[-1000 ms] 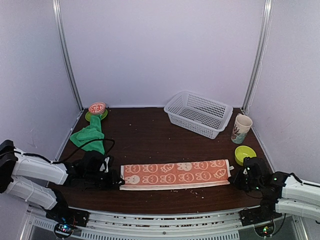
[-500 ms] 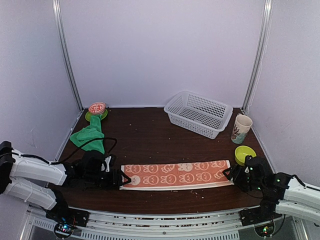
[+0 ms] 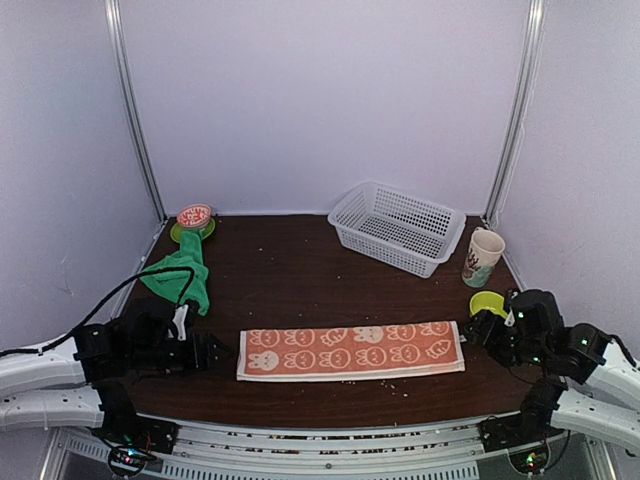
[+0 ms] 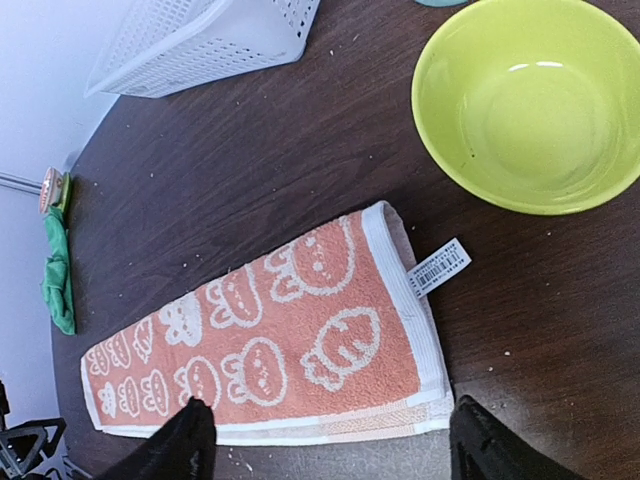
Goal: Roll the towels
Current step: Fold the towel at the center of the board, then adjust the towel at the center of the board.
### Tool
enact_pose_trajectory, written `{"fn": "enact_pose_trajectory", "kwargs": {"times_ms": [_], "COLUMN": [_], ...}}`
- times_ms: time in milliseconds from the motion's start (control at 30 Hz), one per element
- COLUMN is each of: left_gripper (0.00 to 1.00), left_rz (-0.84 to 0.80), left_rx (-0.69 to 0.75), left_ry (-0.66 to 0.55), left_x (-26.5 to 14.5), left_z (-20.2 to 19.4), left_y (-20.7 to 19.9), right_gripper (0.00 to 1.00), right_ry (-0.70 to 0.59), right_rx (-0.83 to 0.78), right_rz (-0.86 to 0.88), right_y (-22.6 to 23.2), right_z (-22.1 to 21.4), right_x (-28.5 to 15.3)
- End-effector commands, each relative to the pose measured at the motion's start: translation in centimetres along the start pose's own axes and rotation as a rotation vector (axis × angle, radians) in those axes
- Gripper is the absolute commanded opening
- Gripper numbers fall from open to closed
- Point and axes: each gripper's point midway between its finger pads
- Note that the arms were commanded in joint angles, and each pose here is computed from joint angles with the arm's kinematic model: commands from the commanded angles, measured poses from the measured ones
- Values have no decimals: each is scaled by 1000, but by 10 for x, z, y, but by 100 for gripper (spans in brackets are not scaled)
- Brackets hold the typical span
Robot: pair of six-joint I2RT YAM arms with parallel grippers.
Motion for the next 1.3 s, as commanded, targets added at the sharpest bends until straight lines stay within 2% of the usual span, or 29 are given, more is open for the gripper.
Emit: {"fn": "enact_pose_trajectory", "kwargs": {"times_ms": [0, 100, 200, 333, 400, 533, 633, 767, 1000, 1100, 1267], "left_gripper": [73, 69, 55, 44, 39, 26, 17, 10, 6, 5, 0], "left_rz": [55, 91, 94, -12, -68, -71, -4, 54, 136, 161, 268], "left_rx": [4, 24, 91, 140, 152, 156, 123, 57, 22, 10, 0], "left_ry": [-62, -58, -42, -39, -30, 35, 68, 74, 90, 83, 42], "left_x": [-2, 11, 22, 33, 42, 83, 110, 124, 123, 119, 105], "left_z": [13, 19, 30, 44, 47, 41, 32, 26, 9, 6, 8], "left_y": [2, -5, -32, -84, -105, -111, -87, -50, -3, 11, 39], "right_gripper": [73, 58, 45, 40, 40, 40, 40, 41, 45, 51, 68], "right_ry": [37, 24, 21, 23, 29, 54, 52, 55, 85, 78, 56], "right_rx": [-88, -87, -77, -78, -73, -56, -43, -44, -62, -98, -136], "right_rz": [-17, -13, 13, 74, 84, 59, 29, -21, -38, -16, 17], "right_y": [8, 13, 25, 47, 52, 48, 43, 31, 23, 33, 50], "right_z": [-2, 1, 4, 6, 4, -4, -6, -10, -22, -18, -6], "right_x": [17, 28, 36, 44, 51, 69, 77, 82, 84, 79, 68]}}
Point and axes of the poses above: each gripper's point midway between its finger pads, its own x axis out along the fingers, its own y axis along the line the jaws close on, z = x × y, and after that the axes turned 12 degrees about -x, right-handed
